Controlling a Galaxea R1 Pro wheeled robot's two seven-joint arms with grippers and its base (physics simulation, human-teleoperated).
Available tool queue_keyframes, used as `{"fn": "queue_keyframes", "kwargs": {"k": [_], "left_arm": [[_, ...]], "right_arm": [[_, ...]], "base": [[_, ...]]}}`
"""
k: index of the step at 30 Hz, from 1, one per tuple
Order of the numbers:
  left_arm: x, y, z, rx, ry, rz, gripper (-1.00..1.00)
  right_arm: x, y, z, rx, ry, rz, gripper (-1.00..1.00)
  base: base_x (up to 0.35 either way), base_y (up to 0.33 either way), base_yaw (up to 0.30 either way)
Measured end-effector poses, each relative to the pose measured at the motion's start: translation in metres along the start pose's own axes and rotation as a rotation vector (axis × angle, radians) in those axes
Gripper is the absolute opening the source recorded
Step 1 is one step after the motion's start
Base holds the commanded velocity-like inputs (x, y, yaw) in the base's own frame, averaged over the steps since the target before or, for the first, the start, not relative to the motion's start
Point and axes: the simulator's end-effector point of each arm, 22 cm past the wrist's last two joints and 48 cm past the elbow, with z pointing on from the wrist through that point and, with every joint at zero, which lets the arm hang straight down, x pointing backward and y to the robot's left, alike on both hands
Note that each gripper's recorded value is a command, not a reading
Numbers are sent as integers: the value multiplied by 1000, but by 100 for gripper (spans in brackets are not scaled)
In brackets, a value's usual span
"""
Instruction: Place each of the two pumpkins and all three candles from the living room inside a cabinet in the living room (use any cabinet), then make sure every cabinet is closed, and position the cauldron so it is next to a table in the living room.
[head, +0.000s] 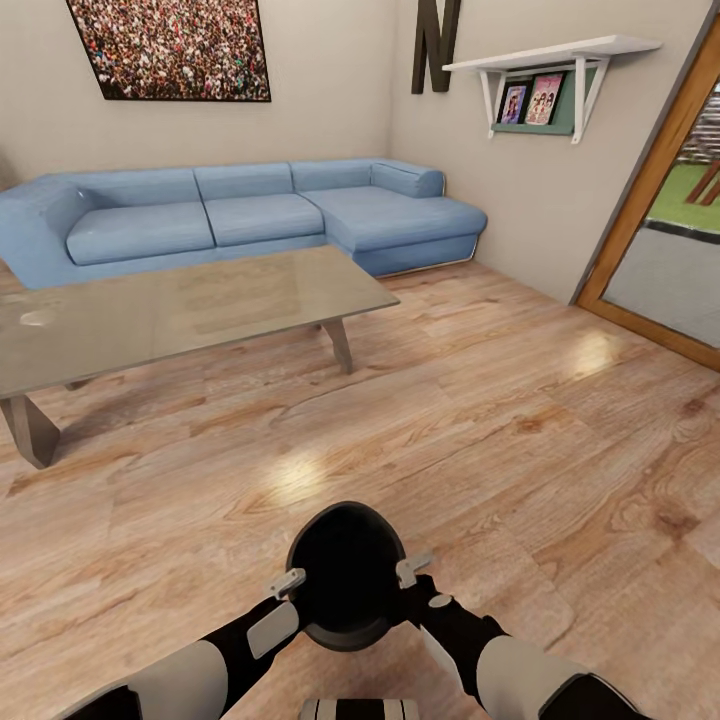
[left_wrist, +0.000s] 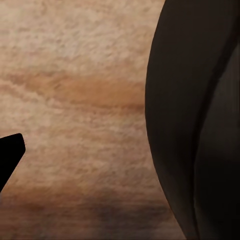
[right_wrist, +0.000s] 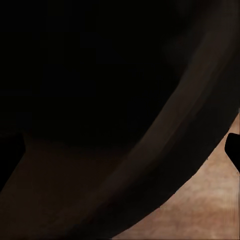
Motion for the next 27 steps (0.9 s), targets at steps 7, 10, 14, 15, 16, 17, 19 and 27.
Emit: {"fn": "queue_keyframes", "kwargs": {"k": [7,10,14,15,16,17,19,27], "left_arm": [[1,1,0,-1,0,0,100],[0,1,0,-2,-1,0,100],[1,1,0,-1,-1,0,100],[1,1,0,-1,-2,0,100],[0,1,0,-1,-3,0,100],[0,0,0,-1,-6,-2,100],[-1,0,0,1,-10,-5,100],[-3,1,1,1,-14,-8,100]], "right_arm": [[-1,1,0,-2,-3,-20,100],[-1,1,0,-2,-3,-27,100],[-2,1,0,-2,-4,-32,100],[-2,1,0,-2,-5,-32,100],[-2,1,0,-2,-5,-32,100],[-3,1,0,-2,-6,-32,100],[-3,1,0,-2,-6,-32,100],[-3,1,0,-2,-7,-30,100]], "base": [[0,0,0],[0,0,0],[0,0,0],[0,0,0],[0,0,0],[0,0,0],[0,0,0],[14,0,0]]}}
